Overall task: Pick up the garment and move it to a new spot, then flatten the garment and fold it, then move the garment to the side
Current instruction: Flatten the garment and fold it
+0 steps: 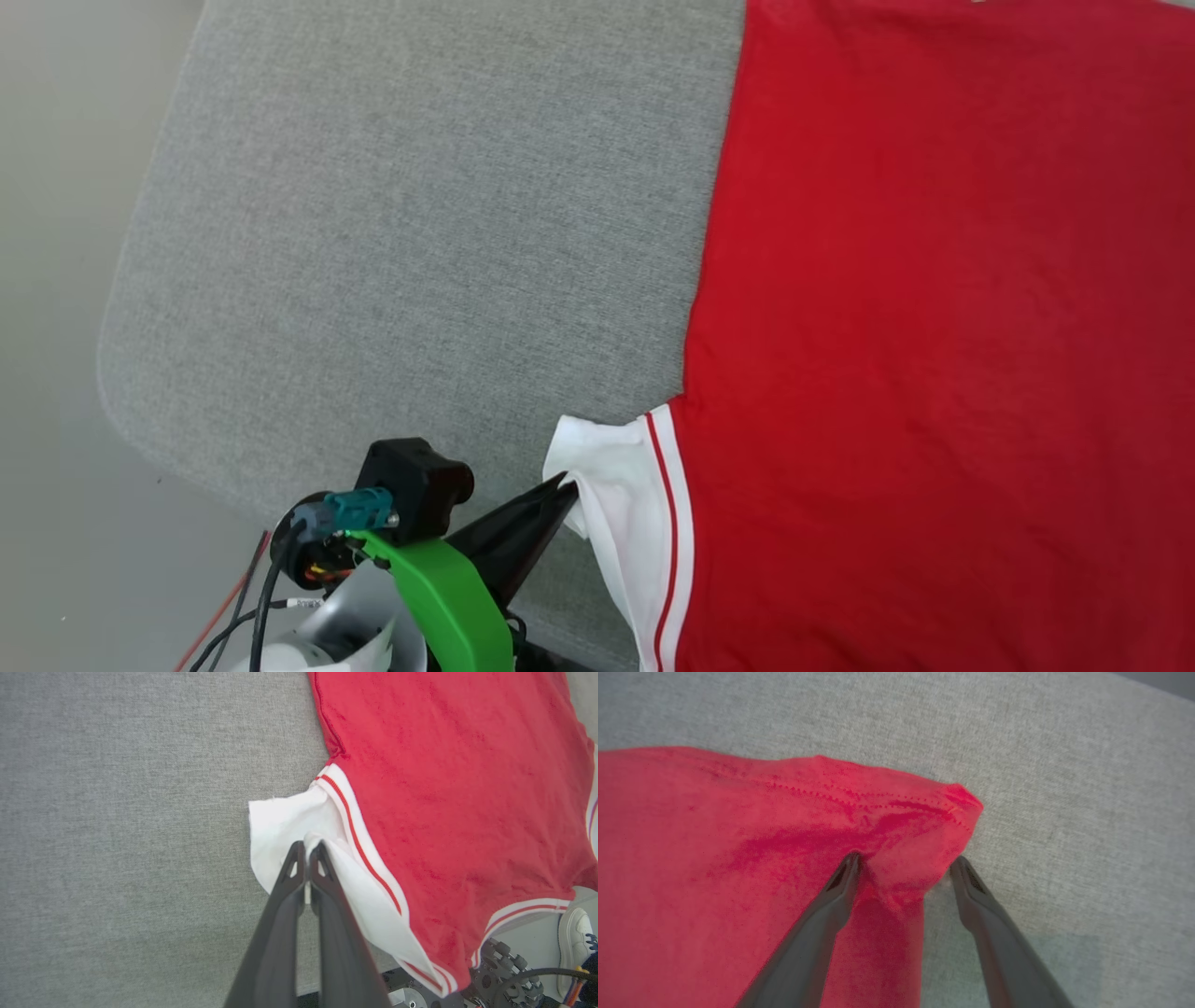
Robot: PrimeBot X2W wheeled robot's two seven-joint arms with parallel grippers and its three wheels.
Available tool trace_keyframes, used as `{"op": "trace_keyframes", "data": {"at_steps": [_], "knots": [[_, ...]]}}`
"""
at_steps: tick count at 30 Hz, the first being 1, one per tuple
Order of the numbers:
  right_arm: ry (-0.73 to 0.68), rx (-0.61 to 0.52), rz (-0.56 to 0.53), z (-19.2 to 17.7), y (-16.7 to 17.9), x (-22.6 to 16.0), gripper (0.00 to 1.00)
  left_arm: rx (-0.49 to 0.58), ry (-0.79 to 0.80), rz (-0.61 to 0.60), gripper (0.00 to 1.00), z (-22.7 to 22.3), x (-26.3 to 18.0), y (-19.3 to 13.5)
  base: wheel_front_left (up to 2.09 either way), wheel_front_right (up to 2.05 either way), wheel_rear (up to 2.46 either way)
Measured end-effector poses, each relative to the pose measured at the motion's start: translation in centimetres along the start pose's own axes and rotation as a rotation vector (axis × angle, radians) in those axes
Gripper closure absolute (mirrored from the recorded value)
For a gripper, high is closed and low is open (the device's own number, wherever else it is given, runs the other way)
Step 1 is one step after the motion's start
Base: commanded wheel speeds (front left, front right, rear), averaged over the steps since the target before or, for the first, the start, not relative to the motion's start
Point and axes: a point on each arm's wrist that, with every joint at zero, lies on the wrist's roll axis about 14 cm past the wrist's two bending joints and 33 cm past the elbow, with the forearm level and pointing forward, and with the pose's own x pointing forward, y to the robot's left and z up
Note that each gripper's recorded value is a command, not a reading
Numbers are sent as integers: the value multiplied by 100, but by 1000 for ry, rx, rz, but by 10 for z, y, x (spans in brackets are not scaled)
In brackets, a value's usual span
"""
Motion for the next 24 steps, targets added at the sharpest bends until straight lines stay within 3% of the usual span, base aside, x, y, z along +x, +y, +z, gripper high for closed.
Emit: {"op": "trace_keyframes", "data": {"at_steps": [6,7,8,24], "knots": [[17,-33,8,-1,8,21,0,-23,25,6,100,-10,4,2,0,0,0],[20,-36,9,-2,8,21,34,-24,24,9,100,-10,4,2,0,0,0],[24,-40,8,-3,8,22,100,-22,20,14,100,-9,4,4,0,0,0],[-11,-80,-45,-21,-3,-9,100,46,-77,45,100,13,-10,12,0,0,0]]}}
